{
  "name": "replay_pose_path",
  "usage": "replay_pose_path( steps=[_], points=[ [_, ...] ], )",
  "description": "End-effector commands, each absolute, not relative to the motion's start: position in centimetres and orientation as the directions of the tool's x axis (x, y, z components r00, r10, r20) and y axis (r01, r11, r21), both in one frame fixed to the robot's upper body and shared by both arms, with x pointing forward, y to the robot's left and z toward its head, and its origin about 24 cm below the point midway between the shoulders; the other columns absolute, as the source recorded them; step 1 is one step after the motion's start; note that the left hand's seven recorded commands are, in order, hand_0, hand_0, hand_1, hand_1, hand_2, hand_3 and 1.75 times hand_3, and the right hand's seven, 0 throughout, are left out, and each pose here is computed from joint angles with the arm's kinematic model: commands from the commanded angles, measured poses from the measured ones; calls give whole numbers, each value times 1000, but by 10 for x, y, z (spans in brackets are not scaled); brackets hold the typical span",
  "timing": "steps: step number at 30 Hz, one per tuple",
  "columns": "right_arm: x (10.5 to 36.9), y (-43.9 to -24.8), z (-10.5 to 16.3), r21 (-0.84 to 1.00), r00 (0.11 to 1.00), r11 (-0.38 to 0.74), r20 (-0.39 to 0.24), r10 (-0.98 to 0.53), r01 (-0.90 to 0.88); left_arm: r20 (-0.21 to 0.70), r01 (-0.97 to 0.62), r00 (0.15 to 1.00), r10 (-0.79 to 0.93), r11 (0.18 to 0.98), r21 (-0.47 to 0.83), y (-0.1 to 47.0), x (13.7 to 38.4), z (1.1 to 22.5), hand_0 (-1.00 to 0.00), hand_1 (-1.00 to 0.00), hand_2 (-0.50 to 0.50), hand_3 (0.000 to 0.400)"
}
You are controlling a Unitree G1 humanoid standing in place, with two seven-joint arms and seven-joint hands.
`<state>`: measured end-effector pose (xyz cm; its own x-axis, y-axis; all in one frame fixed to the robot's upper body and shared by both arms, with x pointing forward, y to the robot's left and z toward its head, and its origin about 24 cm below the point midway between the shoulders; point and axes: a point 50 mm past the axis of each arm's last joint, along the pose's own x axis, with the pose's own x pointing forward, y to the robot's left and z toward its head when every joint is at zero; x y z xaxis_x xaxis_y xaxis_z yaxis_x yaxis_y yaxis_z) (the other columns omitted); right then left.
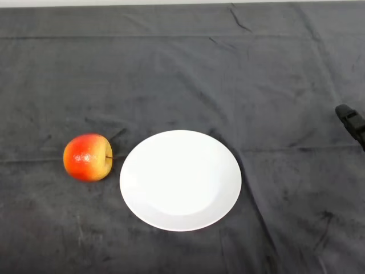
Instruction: Move the apple to the plate
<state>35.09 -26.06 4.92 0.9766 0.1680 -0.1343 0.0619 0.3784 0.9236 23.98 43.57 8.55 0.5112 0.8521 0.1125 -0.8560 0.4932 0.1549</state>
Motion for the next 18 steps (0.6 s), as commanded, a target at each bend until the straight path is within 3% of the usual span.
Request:
replay_pose_path(
  steps=[1,18],
  points=[
    [360,-260,67,937,984,350,-67,163,5,141,-848,526,839,505,160,436,241,91,0,0,0,0],
    [360,-260,67,937,984,350,-67,163,5,147,-837,542,827,518,176,430,249,93,0,0,0,0]
  ],
)
